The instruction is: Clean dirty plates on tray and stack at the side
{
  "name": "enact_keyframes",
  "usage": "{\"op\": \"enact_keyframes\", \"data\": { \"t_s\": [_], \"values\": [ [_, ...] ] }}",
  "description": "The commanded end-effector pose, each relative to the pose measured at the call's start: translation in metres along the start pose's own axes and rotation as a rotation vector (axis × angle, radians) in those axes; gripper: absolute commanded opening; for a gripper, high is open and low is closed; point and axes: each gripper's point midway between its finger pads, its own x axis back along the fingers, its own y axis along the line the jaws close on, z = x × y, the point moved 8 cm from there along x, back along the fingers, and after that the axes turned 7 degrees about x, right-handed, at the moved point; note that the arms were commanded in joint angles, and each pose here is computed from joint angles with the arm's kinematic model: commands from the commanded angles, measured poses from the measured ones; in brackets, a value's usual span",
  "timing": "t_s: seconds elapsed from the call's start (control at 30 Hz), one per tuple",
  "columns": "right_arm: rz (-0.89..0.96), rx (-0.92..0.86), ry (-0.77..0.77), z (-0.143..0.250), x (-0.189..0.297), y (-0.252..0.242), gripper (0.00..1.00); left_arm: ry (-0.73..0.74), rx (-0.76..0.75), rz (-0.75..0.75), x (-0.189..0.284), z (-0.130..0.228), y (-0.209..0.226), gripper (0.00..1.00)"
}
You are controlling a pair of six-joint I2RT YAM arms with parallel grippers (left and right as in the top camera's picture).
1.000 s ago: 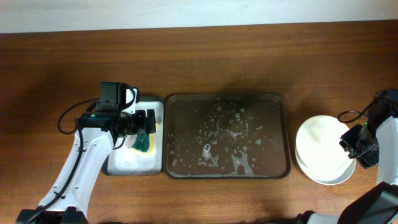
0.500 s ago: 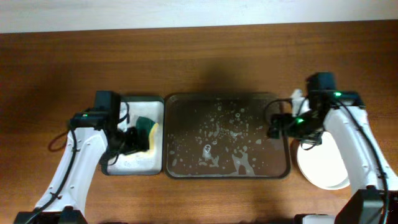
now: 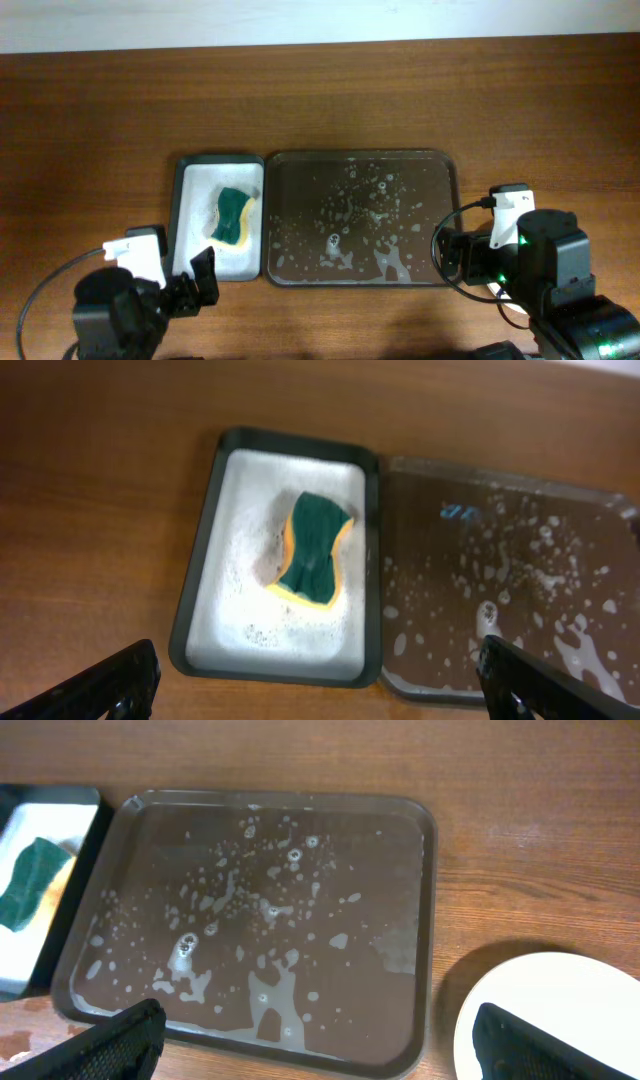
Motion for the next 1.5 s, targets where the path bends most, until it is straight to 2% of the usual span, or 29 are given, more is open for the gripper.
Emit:
{"op": "enact_keyframes", "data": {
  "t_s": [0.0, 0.23, 0.33, 0.4, 0.57, 0.73, 0.87, 0.97, 1.1, 1.13, 1.47],
  "values": [
    [0.012, -0.007, 0.004, 0.003, -0.001, -0.001, 0.99, -0.053, -0.023, 0.006, 0.011, 0.006, 0.002, 0.99],
    [0.015, -0.007, 0.047, 0.003, -0.01, -0.001, 0.99, -0.053, -0.023, 0.006, 0.011, 0.006, 0.002, 0.99],
    [0.022, 0.019, 0.003, 0.005, 0.0, -0.002, 0.99, -0.053, -0.023, 0.006, 0.011, 0.006, 0.002, 0.99],
    [0.02, 0.039, -0.115, 0.004, 0.008, -0.002, 0.99, -0.053, -0.023, 0.006, 0.011, 0.006, 0.002, 1.0],
    [0.009, 0.033, -0.64, 0.026, -0.011, -0.009, 0.99, -0.053, -0.023, 0.006, 0.011, 0.006, 0.002, 0.99],
    [0.038, 0.03, -0.819, 0.053, -0.042, -0.016, 0.99, -0.053, -0.023, 0.006, 0.011, 0.006, 0.002, 0.99],
    [0.056, 0.074, -0.846, 0.069, -0.076, -0.018, 0.99, -0.053, -0.023, 0.006, 0.011, 0.006, 0.002, 0.99],
    [0.117, 0.065, -0.762, 0.081, -0.089, -0.029, 0.99, -0.053, -0.023, 0.006, 0.011, 0.006, 0.002, 1.0],
    [0.256, 0.005, -0.743, 0.085, -0.088, -0.052, 0.99, -0.053, -0.023, 0.006, 0.011, 0.006, 0.002, 0.99],
    [0.271, -0.008, -0.687, 0.092, -0.093, -0.055, 0.99, -0.053, -0.023, 0.006, 0.011, 0.006, 0.002, 0.99],
    [0.269, -0.007, -0.694, 0.091, -0.093, -0.055, 0.99, -0.053, -0.023, 0.006, 0.011, 0.006, 0.002, 1.0]
  ]
}}
